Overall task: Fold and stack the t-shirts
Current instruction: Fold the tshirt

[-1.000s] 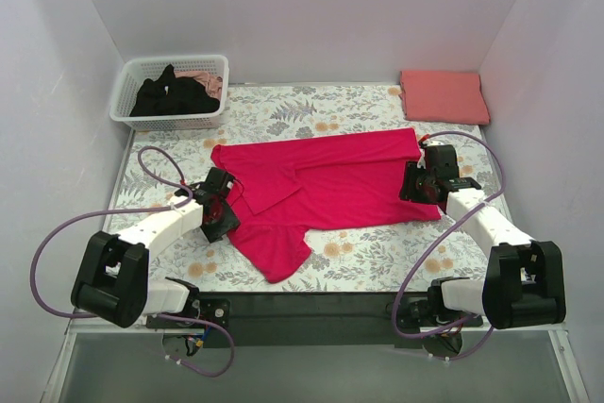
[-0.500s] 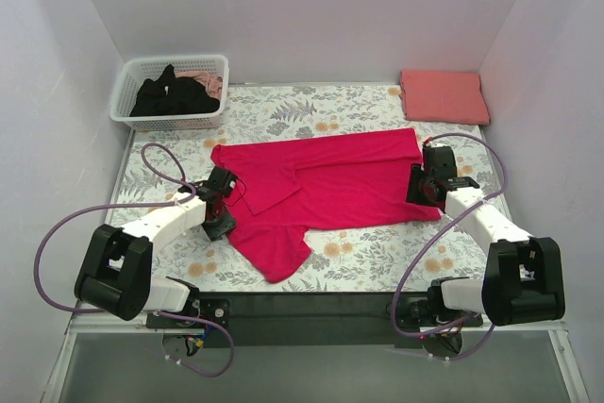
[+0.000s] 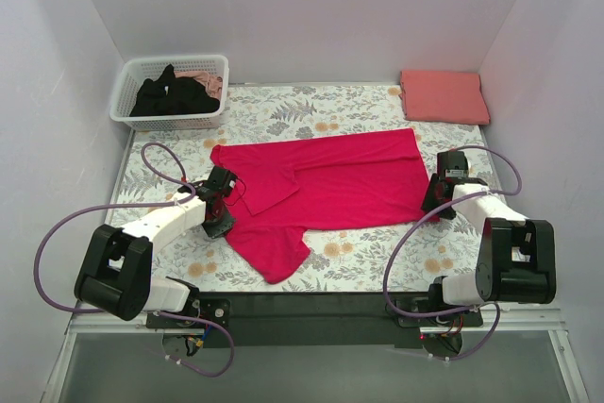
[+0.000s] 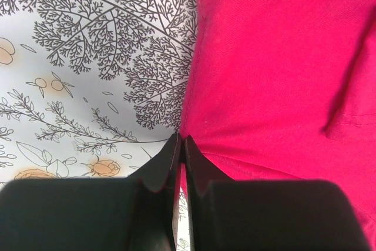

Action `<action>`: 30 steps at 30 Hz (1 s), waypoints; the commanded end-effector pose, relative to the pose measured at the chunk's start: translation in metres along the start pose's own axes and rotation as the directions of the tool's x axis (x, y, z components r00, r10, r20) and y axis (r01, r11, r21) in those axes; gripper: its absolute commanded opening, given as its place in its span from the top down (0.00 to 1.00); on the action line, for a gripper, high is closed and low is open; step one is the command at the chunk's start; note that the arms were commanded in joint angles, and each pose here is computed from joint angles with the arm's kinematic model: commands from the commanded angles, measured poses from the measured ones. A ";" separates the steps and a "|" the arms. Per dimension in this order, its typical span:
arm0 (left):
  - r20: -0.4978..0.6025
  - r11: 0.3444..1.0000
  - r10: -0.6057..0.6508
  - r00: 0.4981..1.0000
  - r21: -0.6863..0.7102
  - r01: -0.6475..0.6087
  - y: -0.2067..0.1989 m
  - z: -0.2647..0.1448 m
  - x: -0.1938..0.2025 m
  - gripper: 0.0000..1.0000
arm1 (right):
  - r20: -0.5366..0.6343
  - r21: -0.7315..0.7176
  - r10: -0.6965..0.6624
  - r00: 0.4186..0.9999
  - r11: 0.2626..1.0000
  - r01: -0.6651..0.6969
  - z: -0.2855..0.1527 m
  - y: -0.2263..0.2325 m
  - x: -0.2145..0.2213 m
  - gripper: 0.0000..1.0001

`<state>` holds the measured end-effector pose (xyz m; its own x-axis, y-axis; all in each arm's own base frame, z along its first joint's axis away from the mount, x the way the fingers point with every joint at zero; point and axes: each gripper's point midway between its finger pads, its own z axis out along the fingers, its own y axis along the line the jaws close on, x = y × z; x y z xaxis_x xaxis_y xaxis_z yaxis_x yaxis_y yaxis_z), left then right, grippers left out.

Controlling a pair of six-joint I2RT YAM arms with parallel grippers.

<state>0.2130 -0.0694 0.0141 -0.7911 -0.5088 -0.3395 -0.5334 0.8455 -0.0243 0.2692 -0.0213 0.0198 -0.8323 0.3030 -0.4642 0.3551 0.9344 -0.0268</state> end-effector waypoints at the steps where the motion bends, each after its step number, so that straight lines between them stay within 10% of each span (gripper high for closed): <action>1: -0.013 0.999 0.008 1.000 -0.035 -0.008 0.010 0.010 0.008 1.00 | -0.027 0.003 0.046 0.999 0.999 -0.046 0.002 -0.006 0.009 0.54; 13: 0.044 0.996 0.029 0.999 -0.085 -0.026 0.020 0.005 -0.003 1.00 | -0.069 0.094 0.117 0.991 0.989 -0.110 0.013 -0.034 0.021 0.64; 30: 0.034 1.000 0.026 0.999 -0.012 -0.025 0.009 0.001 -0.002 1.00 | -0.030 0.044 0.186 0.982 0.982 -0.185 -0.017 -0.026 0.007 0.47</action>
<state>0.2137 -0.0664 0.0152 -0.7949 -0.4913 -0.3560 -0.5202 0.8539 -0.0169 0.2491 -0.0388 0.0256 -0.7743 0.4570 -0.4378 0.4992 0.8662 0.0213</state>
